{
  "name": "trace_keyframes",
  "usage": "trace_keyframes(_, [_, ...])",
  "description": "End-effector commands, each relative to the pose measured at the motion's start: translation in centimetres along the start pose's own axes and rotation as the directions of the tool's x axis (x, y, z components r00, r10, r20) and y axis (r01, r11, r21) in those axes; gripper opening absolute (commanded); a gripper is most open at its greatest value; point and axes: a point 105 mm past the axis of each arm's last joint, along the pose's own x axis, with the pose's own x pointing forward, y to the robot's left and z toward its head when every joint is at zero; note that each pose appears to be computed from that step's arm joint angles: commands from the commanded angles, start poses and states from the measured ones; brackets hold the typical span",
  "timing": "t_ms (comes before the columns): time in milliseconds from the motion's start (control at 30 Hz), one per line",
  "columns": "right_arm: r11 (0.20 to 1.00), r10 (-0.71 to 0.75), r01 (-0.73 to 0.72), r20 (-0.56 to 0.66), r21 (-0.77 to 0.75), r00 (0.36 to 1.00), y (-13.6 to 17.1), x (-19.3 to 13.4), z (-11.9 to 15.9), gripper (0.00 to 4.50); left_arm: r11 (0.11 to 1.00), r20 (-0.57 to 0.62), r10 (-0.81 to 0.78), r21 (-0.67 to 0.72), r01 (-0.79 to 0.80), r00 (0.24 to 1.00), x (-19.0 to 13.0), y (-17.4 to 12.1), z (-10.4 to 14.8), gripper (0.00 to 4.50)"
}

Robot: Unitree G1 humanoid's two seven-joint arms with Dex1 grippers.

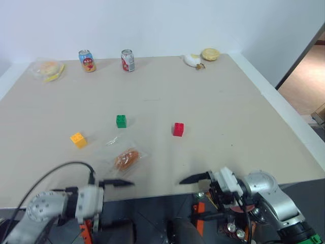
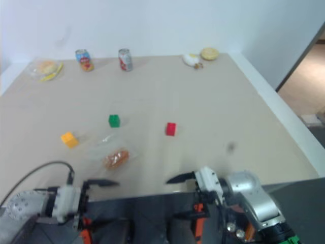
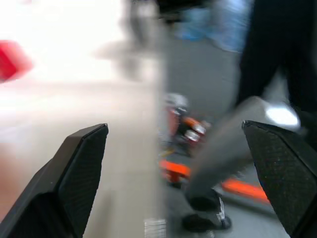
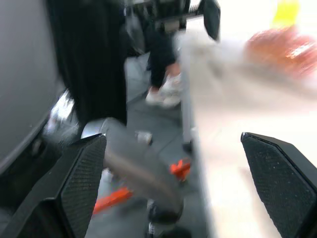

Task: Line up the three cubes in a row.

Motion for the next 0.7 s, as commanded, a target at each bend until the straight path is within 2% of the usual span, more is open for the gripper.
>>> trace_keyframes(33, [0.997, -0.066, 0.069, 0.078, -0.045, 0.995, -2.3, 0.5, 4.4, 4.5, 0.981, 0.049, 0.191, -0.038, -0.189, 0.98, 0.0, 3.6, 2.2, 4.48])
trace_keyframes(133, [0.995, -0.078, 0.082, 0.059, -0.057, 0.995, -3.5, 1.5, 5.5, 4.5, 0.95, 0.006, 0.312, -0.008, -0.312, 0.95, 0.5, 6.2, 1.9, 4.48])
trace_keyframes(233, [0.996, -0.077, 0.077, -0.003, -0.035, 0.997, -4.3, 2.5, 5.3, 4.5, 0.926, -0.038, 0.376, -0.03, -0.377, 0.926, 1.0, 7.7, 0.7, 4.48])
trace_keyframes(400, [0.996, -0.088, 0.088, -0.024, -0.024, 0.996, -5.0, 3.1, 5.7, 4.5, 0.936, -0.141, 0.338, -0.056, -0.349, 0.93, 2.3, 6.6, -1.7, 4.48])
trace_keyframes(533, [0.993, -0.112, 0.113, 0.023, -0.033, 0.993, -5.6, 3.1, 6.6, 4.5, 0.954, -0.184, 0.275, -0.068, -0.291, 0.944, 2.8, 5.3, -2.9, 4.48])
trace_keyframes(700, [0.987, -0.146, 0.15, 0.063, -0.063, 0.987, -6.3, 3.5, 7.2, 4.5, 0.961, -0.221, 0.242, -0.078, -0.265, 0.945, 2.9, 5.3, -3.8, 4.48])
